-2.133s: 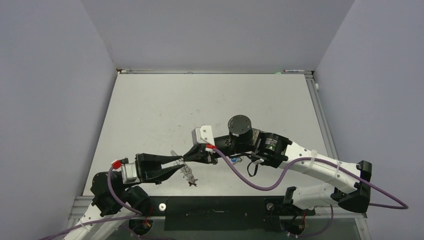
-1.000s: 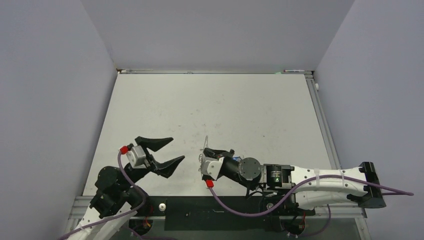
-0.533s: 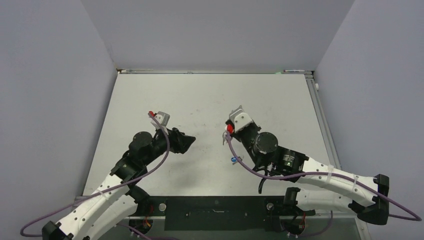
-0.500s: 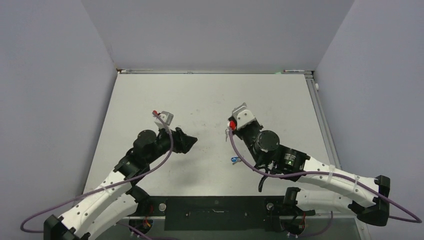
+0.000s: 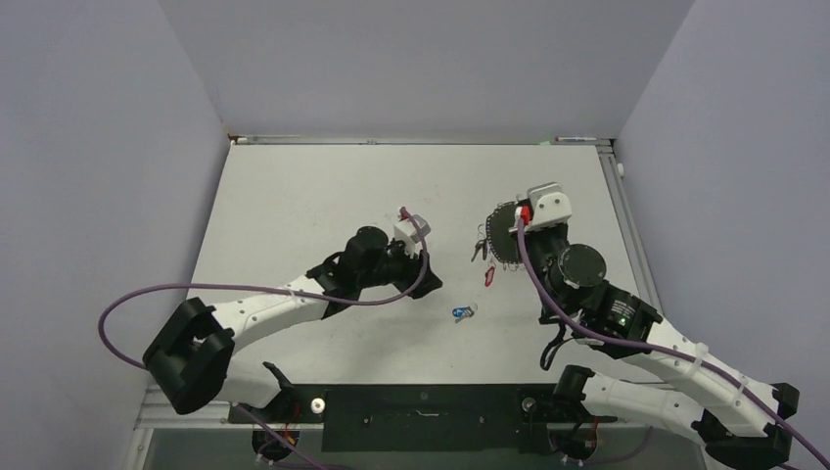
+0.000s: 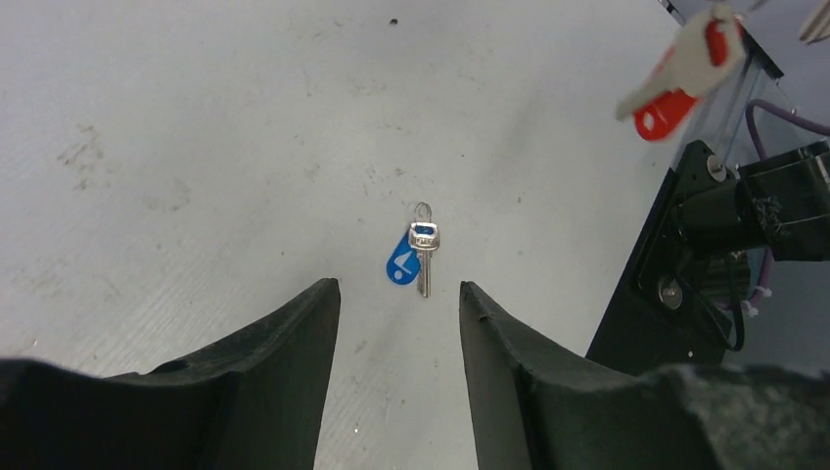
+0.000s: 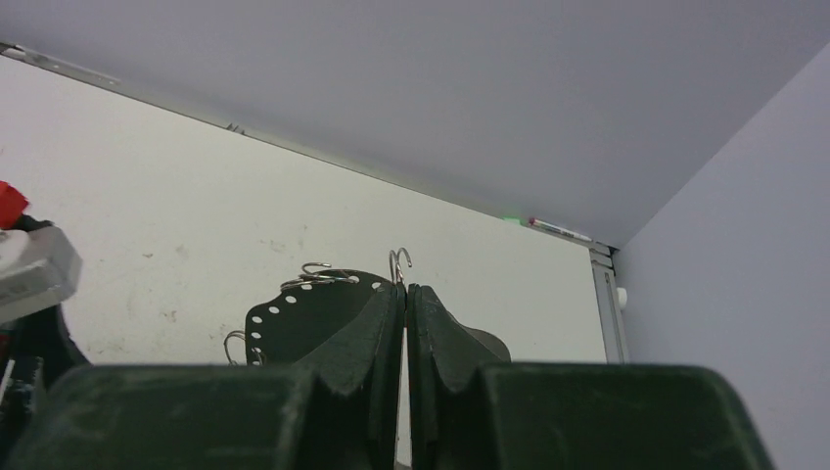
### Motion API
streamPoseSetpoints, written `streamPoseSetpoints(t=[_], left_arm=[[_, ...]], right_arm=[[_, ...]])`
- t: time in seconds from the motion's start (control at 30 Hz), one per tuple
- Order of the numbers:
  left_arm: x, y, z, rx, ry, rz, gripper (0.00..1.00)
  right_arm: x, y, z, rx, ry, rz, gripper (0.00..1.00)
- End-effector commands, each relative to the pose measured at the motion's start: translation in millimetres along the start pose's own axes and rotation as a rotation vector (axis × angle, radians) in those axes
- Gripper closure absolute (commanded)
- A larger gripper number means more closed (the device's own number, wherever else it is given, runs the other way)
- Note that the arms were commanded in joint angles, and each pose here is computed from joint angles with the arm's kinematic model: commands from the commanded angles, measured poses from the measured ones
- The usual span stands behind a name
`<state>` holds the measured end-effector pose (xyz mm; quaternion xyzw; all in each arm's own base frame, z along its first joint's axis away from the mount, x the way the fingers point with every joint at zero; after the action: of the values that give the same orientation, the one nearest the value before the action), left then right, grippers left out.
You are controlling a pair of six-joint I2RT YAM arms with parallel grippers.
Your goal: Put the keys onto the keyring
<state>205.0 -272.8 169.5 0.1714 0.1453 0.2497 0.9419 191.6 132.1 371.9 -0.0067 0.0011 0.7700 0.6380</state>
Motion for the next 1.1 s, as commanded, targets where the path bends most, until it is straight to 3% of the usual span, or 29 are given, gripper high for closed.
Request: streamPoseSetpoints(t=[0.0, 0.47, 0.7, 1.07], left_arm=[[-19, -29, 33, -0.058, -0.172, -0.142, 0.55], [-39, -116, 7, 0.140, -0.306, -0.161, 0.63], [-33, -132, -7, 0.268, -0.316, -0.154, 0.67], [-33, -143, -23, 0.354, -0.312, -0.175, 0.67]], right_arm=[[-20, 16, 25, -0.036, -0.078, -0.036, 0.95], [-63, 46, 45, -0.063, -0.100, -0.134, 0.95], [-71, 52, 48, -0.061, -0.091, -0.141, 0.95], [-79, 60, 52, -0.067, -0.082, -0.140, 0.95]])
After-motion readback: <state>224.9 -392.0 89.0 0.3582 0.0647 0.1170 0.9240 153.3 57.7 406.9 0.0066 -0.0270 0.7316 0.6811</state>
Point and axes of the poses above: each gripper's point midway between its finger pads, its own y axis back along the fingers, its own x axis along the line the jaws close on, z = x × y, the point moved 6 cm from there along y, back along the fingers, and after that the axes turned 15 degrees about -y, right-handed, at the moved point
